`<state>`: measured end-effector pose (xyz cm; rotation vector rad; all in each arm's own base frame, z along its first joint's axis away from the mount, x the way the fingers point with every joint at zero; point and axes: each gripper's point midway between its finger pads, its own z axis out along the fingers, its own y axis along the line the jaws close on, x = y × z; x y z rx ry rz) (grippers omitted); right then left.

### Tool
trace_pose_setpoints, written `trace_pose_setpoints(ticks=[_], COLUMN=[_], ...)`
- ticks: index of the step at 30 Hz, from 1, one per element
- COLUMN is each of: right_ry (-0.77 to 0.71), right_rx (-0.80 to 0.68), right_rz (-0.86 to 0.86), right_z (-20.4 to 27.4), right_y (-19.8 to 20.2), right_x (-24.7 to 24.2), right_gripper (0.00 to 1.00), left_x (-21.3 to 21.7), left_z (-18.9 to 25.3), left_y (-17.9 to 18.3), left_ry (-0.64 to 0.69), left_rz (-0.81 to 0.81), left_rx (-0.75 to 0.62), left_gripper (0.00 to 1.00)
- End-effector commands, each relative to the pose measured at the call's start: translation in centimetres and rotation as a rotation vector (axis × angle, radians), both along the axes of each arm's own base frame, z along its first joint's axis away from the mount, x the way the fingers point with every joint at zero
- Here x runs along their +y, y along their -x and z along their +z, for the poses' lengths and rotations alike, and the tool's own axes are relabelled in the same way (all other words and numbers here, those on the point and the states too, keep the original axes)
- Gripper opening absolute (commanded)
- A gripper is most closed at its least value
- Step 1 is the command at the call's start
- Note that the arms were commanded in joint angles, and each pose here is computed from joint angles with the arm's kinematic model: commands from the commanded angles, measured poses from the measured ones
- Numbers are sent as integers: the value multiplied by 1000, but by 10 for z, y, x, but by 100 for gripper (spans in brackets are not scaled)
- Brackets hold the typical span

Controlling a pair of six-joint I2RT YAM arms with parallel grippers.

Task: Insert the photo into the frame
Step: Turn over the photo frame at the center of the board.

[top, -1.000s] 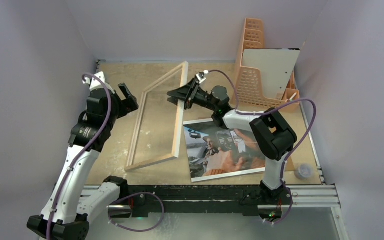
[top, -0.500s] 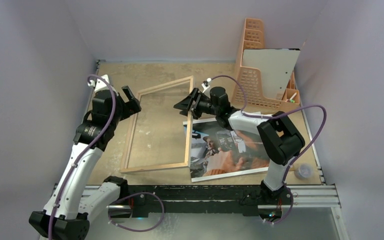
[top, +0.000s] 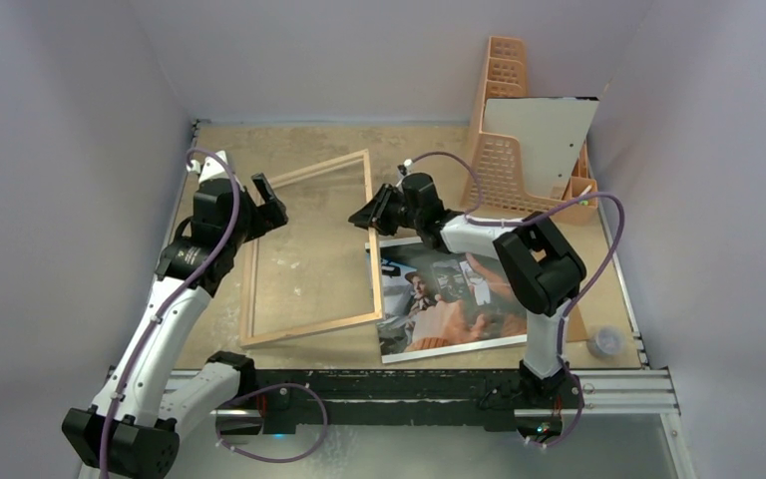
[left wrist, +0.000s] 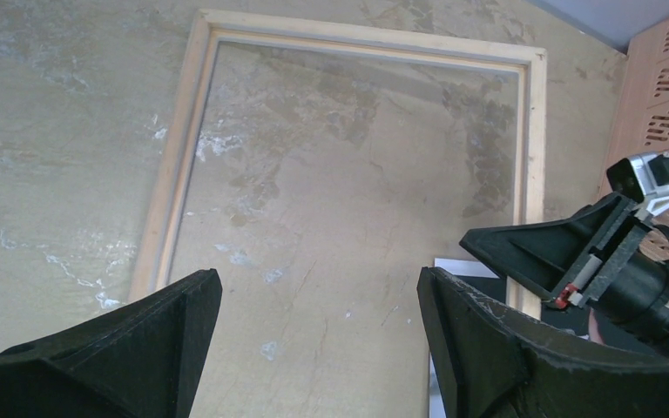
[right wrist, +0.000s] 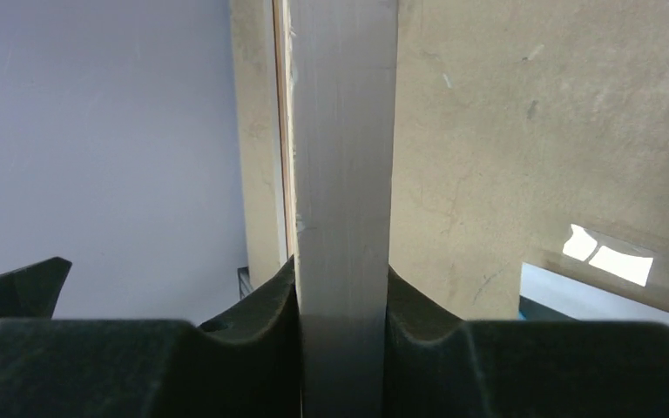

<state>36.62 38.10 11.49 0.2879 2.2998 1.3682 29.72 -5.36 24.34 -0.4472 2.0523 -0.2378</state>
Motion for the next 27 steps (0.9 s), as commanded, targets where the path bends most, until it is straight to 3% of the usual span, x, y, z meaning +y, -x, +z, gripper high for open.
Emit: trace_pose_setpoints(ticks=[1, 12, 14, 18, 21, 27], right_ry=[-126, -105, -70, 10, 55, 183], right_rx=[-57, -17, -8, -16, -35, -41], right_rz=[-73, -100, -91, -83, -71, -24], right_z=[33, 3, -7, -20, -25, -37], right_y=[-19, -29, -27, -24, -24, -17], right_x=[24, 80, 85, 85, 82, 71], right_gripper=[24, 21, 27, 55, 69, 74], left_x=[-4, -2, -2, -1, -2, -8], left_z=[4, -1, -1, -4, -5, -5], left_y=[-5, -2, -2, -1, -1, -1], left_ry=[23, 8, 5, -2, -5, 2], left_rz=[-12, -13, -13, -15, -20, -58], left_rx=[-24, -12, -8, -3, -1, 4], left_gripper=[87, 87, 87, 87, 87, 87])
